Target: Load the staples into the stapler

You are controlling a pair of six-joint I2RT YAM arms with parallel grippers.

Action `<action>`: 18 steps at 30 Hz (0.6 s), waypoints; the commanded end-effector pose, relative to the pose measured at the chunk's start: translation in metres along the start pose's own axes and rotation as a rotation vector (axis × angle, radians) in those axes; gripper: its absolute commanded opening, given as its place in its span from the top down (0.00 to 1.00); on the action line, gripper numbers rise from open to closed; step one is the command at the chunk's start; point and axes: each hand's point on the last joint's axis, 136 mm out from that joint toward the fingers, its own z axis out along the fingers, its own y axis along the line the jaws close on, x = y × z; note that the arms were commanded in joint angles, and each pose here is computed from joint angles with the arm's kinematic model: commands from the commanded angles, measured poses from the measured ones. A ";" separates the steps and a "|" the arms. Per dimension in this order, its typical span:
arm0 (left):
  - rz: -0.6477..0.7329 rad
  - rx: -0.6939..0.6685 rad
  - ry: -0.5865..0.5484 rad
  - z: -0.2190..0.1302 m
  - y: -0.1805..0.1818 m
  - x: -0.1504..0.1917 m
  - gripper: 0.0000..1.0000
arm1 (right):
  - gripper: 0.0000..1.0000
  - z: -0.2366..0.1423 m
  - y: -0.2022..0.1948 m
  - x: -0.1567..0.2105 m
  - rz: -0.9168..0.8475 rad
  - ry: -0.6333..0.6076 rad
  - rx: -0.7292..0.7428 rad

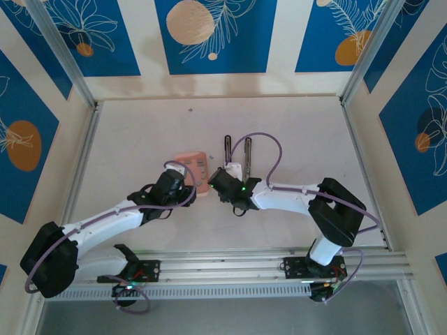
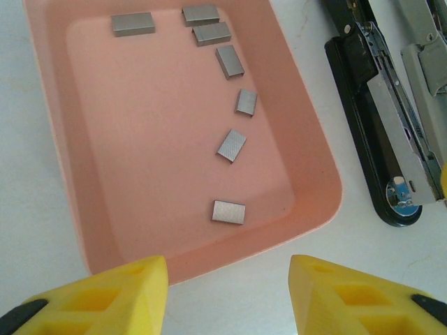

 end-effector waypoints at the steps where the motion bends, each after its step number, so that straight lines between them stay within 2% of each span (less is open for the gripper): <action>1: -0.025 0.010 -0.037 -0.007 -0.001 -0.017 0.50 | 0.69 -0.026 0.011 -0.033 0.004 -0.088 -0.059; 7: -0.113 0.048 -0.037 -0.006 0.008 -0.023 0.49 | 0.65 -0.038 0.022 -0.046 0.001 -0.051 -0.177; 11: -0.170 0.066 -0.041 -0.006 0.017 -0.030 0.48 | 0.62 -0.037 0.039 -0.052 -0.008 0.021 -0.272; 15: -0.209 0.090 -0.044 -0.008 0.024 -0.035 0.48 | 0.62 -0.034 0.056 -0.057 -0.055 0.066 -0.284; 18: -0.177 0.090 -0.020 -0.007 0.023 -0.037 0.48 | 0.61 -0.029 0.059 -0.063 -0.066 0.080 -0.267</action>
